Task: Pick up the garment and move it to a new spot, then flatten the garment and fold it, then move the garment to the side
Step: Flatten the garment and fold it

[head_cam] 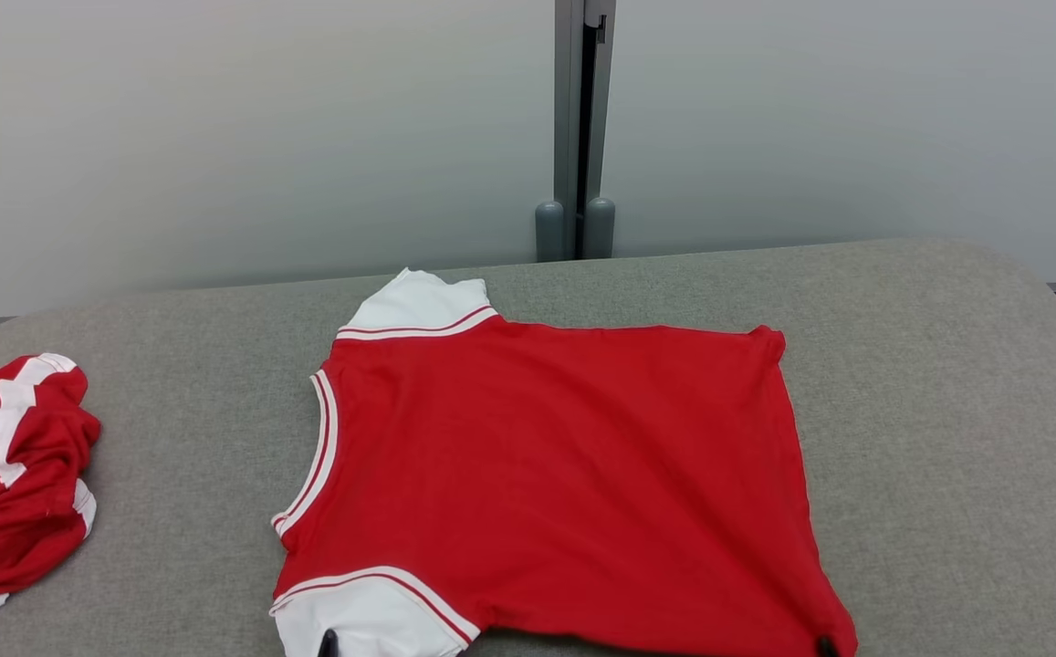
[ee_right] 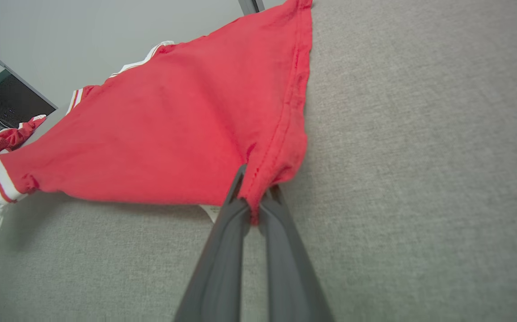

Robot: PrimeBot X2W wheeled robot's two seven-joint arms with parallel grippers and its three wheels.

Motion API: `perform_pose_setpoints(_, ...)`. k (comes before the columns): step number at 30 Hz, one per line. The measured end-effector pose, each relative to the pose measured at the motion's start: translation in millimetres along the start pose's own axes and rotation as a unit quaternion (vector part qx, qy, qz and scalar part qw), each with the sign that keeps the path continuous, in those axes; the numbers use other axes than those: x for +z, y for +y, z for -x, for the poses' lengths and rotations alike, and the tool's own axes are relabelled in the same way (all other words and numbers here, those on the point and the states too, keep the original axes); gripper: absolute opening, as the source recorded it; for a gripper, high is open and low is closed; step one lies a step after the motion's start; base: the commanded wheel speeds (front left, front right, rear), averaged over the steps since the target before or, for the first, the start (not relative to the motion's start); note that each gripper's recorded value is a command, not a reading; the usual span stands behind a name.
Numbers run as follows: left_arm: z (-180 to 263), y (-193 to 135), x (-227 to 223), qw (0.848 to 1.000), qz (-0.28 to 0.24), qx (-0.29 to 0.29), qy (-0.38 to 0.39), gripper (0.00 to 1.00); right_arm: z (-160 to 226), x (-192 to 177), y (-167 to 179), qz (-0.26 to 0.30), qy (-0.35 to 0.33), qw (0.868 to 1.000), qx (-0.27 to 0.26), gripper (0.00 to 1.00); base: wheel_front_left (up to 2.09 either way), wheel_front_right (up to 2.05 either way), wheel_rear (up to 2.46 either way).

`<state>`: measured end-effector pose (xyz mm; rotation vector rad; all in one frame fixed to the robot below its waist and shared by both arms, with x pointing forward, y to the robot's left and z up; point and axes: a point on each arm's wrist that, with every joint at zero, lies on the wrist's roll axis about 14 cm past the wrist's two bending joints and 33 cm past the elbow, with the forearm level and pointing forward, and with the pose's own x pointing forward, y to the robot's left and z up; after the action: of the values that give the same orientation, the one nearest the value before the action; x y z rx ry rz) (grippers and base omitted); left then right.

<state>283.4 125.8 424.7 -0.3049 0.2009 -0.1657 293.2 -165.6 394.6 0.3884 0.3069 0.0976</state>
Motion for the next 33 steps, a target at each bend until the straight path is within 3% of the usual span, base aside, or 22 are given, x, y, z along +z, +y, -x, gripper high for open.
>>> perform_pose_setpoints(16,-14,-10,10,0.999,-0.017,-0.03,-0.01,0.0,3,-1,4,0.001,0.02,1.0,0.008,0.0,0.0,0.0,0.0)
perform_pose_setpoints(33,-55,-13,27,0.993,-0.083,-0.085,-0.007,0.0,-16,25,14,-0.018,0.017,0.999,0.025,0.0,0.0,0.0,0.0)
